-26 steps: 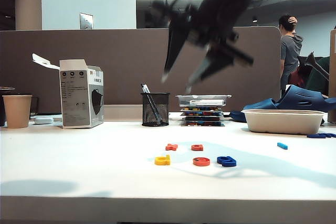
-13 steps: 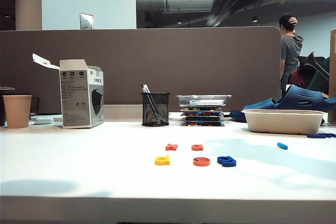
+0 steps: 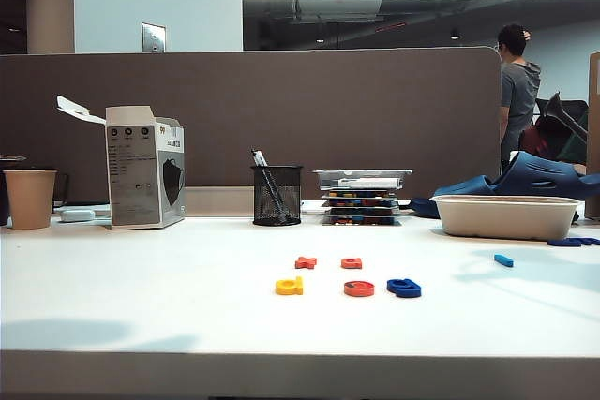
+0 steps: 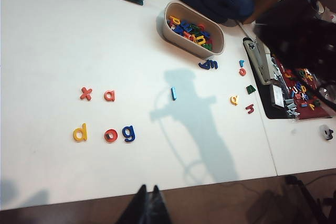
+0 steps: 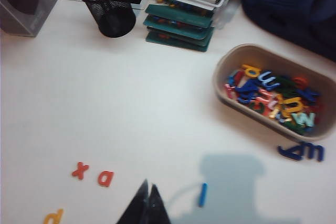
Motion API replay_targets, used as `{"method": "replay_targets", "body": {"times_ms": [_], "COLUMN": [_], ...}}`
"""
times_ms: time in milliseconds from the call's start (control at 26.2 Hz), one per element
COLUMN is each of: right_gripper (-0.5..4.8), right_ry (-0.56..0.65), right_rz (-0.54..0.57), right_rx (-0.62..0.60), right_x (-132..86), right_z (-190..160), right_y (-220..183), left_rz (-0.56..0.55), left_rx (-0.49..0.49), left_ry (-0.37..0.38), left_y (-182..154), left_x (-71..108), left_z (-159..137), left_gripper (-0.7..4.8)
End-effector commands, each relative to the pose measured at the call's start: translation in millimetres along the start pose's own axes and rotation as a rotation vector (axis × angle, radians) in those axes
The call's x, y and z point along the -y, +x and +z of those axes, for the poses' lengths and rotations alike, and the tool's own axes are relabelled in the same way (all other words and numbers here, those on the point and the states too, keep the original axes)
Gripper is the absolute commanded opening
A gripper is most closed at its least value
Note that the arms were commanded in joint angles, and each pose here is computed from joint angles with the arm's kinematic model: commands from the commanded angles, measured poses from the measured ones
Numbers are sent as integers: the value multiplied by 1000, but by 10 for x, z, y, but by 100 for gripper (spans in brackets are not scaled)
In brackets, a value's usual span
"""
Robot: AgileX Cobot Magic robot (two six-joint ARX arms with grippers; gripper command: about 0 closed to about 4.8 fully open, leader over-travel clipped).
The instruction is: Select the appropriate letters from the row of letter magnets placed on the table to arrange into the word "dog".
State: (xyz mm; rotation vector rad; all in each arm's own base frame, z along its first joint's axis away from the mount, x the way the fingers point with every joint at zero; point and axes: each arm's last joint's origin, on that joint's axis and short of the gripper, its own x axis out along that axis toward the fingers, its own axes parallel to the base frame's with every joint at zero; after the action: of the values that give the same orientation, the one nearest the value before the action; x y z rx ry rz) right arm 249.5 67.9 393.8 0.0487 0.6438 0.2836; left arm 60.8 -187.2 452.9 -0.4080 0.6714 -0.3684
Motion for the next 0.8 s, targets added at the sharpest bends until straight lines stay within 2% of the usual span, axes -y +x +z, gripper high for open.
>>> {"method": "replay_targets", "body": {"times_ms": [38,152,267,343,381,457,534,686,801], "right_gripper": [-1,-1,-1,-1,-1,-1,-1,-1,-1], "right_ry": [-4,12,25,40,46,54,64,81,83], "right_rz": [-33,-48,-84,-104,-102,-106,-123,-162,-159], "right_rx": [10,20,26,32,36,47,60,75,73], "right_x": [132,223,318,371,383,403,428,483,485], "right_z": [-8,-24,-54,-76,-85,-98,-113,-174,-219], "right_y": [-152,-271,-405,-494,-532,-597,-669,-828,-856], "left_rz": [44,90,95,87,86,87,52,19,35], "left_rx": [90,164,222,250,256,238,190,200,237], "left_ry": [45,96,70,82,116,256,363,344,397], "left_y": [-1,-15,-25,-35,-33,-28,3,42,57], "left_x": [-5,-21,-8,13,20,16,17,11,2], "left_z": [35,63,95,121,136,195,234,333,409], "left_gripper": [-5,-5,-5,-5,-5,-5,-5,-5,-5]}}
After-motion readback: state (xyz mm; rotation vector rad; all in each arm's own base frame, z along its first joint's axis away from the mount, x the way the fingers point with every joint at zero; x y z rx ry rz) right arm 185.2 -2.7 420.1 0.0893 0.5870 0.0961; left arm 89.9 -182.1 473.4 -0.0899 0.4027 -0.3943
